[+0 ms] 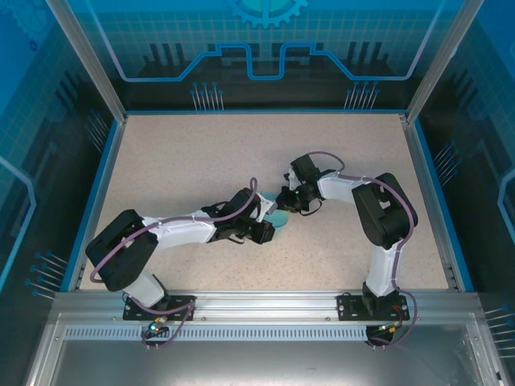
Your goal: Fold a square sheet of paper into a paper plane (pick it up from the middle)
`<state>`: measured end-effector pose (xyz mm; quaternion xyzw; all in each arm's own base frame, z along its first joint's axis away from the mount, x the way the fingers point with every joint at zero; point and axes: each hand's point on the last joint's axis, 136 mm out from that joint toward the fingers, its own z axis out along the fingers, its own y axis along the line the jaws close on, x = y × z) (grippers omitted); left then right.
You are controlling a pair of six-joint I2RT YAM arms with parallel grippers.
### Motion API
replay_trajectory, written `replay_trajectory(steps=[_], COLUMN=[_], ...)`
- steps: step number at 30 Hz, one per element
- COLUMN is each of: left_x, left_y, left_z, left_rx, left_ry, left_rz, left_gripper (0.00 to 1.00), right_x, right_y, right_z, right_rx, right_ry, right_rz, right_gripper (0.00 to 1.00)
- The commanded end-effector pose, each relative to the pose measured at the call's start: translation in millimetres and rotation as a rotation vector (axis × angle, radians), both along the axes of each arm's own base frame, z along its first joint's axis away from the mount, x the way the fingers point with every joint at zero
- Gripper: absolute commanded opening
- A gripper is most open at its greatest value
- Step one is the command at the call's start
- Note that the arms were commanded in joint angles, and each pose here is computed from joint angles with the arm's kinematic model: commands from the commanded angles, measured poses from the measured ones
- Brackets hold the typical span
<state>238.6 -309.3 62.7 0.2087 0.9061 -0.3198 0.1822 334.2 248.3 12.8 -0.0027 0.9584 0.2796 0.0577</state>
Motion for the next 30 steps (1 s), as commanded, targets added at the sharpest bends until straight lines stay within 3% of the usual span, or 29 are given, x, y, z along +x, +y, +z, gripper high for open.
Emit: replay_trajectory(steps=[1, 16, 30], left_x=[3.7, 38.1, 47.1], left_y=[3.5, 27.2, 36.2], left_z=[-1.9, -13.2, -24.4], left_rx=[-0.025, 0.034, 0.083], left_ry=[0.049, 0.051, 0.067], left_rz=[0.011, 0.102, 0.114], left_gripper=[0.00, 0.00, 0.00], right_x=[-15.4, -16.8, -18.1], right_y=[-7.8, -7.1, -8.2], right_z=[-18.1, -19.4, -18.3], right_rx=[-0.087, -0.087, -0.087], right_ry=[0.042, 0.047, 0.047], right_rz=[0.054, 0.068, 0.060], right_gripper=[0.13, 0.14, 0.15])
